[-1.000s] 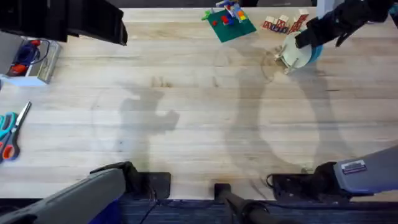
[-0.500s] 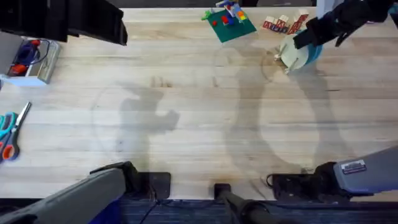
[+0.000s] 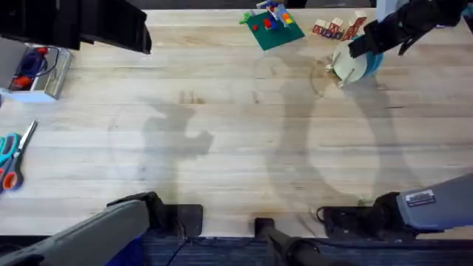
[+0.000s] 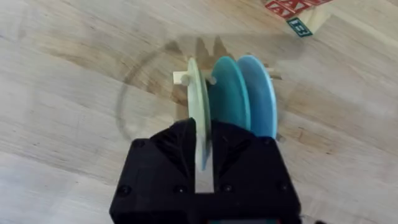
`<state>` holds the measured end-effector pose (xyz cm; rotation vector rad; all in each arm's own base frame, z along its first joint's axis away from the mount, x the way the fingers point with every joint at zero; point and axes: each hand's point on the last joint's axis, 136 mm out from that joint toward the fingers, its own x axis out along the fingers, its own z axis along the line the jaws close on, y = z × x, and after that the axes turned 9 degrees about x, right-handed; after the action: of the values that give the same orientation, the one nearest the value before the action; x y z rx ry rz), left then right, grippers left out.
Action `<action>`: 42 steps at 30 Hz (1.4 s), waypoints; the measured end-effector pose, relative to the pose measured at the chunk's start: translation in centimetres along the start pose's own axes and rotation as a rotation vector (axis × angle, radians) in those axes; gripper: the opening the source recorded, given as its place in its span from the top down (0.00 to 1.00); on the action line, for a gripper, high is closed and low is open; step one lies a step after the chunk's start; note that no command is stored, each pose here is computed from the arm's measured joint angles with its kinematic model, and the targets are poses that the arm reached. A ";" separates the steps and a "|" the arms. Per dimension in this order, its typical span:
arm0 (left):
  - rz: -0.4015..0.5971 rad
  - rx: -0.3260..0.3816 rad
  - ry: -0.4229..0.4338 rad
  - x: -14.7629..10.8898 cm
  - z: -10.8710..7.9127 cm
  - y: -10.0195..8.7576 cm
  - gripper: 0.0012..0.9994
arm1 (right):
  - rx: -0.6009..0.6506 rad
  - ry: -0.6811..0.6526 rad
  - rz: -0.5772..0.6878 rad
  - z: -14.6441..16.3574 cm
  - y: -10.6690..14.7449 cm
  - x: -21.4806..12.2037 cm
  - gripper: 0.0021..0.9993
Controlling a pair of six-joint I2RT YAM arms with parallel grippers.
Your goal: Pick up the plates from the table one by one and place each into a slot on the dish rack.
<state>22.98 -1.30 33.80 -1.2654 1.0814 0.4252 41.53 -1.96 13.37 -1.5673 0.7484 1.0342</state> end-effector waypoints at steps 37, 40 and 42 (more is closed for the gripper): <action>0.000 0.000 0.000 0.0 0.0 0.0 0.01 | -0.037 0.117 -0.368 3.5 4.4 -22.9 0.00; 0.000 0.000 0.000 0.0 0.0 0.0 0.01 | -0.037 0.118 -0.370 4.0 5.7 -23.9 0.00; 0.000 0.000 0.000 0.0 0.0 0.0 0.01 | -0.037 0.115 -0.363 4.3 6.6 -24.3 0.00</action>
<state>22.97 -1.29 33.81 -1.2653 1.0812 0.4251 24.40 -0.49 32.28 -1.7274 0.4978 0.6992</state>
